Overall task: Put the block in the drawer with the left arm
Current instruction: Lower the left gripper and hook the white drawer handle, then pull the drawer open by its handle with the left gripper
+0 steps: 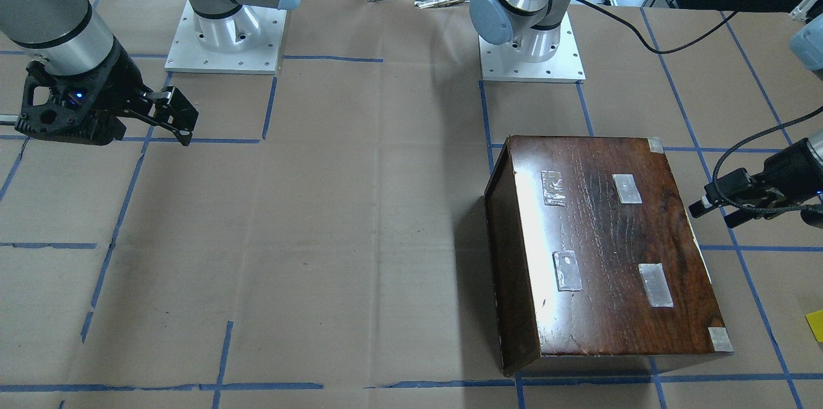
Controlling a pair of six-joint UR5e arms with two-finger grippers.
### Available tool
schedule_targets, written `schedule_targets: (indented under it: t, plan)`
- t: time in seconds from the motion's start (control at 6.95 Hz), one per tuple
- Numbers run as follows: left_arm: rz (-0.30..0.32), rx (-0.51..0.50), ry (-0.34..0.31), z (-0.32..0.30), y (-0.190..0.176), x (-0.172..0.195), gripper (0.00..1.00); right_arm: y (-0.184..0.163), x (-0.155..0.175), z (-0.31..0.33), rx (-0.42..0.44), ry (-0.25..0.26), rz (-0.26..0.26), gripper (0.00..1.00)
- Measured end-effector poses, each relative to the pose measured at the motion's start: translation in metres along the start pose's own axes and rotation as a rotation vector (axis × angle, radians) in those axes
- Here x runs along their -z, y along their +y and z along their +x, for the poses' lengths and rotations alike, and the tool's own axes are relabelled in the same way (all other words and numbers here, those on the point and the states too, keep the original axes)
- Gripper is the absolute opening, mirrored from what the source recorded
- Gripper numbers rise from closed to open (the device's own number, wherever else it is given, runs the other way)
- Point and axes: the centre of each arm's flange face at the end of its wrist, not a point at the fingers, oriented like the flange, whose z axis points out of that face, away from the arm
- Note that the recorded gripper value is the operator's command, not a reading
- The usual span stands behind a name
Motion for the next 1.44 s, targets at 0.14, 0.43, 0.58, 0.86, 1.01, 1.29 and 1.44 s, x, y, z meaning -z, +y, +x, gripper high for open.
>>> schedule_targets:
  t: [0.14,0.43,0.58,0.86,1.01,1.29,1.44]
  plan:
    - [-0.004,-0.001,0.004,-0.003,-0.001,-0.006,0.99,0.0,0.0,0.0,0.0,0.0,0.001,1.0]
    - [-0.02,0.001,0.014,-0.008,-0.004,-0.019,0.98,0.0,0.0,0.0,0.0,0.0,0.0,1.0]
    - [-0.028,0.004,0.02,-0.011,-0.005,-0.027,0.98,0.0,0.0,0.0,0.0,0.0,0.001,1.0]
    - [-0.032,0.002,0.017,-0.017,-0.008,-0.037,0.99,0.0,0.0,0.0,0.0,0.0,0.0,1.0]
    - [-0.024,-0.001,0.007,-0.02,-0.01,-0.039,0.99,0.0,0.0,0.0,0.0,0.0,0.0,1.0]
    - [-0.016,-0.002,-0.003,-0.022,-0.011,-0.039,0.99,0.0,0.0,0.0,0.0,0.0,0.001,1.0]
    - [-0.014,-0.003,-0.005,-0.023,-0.012,-0.038,0.99,0.0,0.0,0.0,0.0,0.0,0.0,1.0]
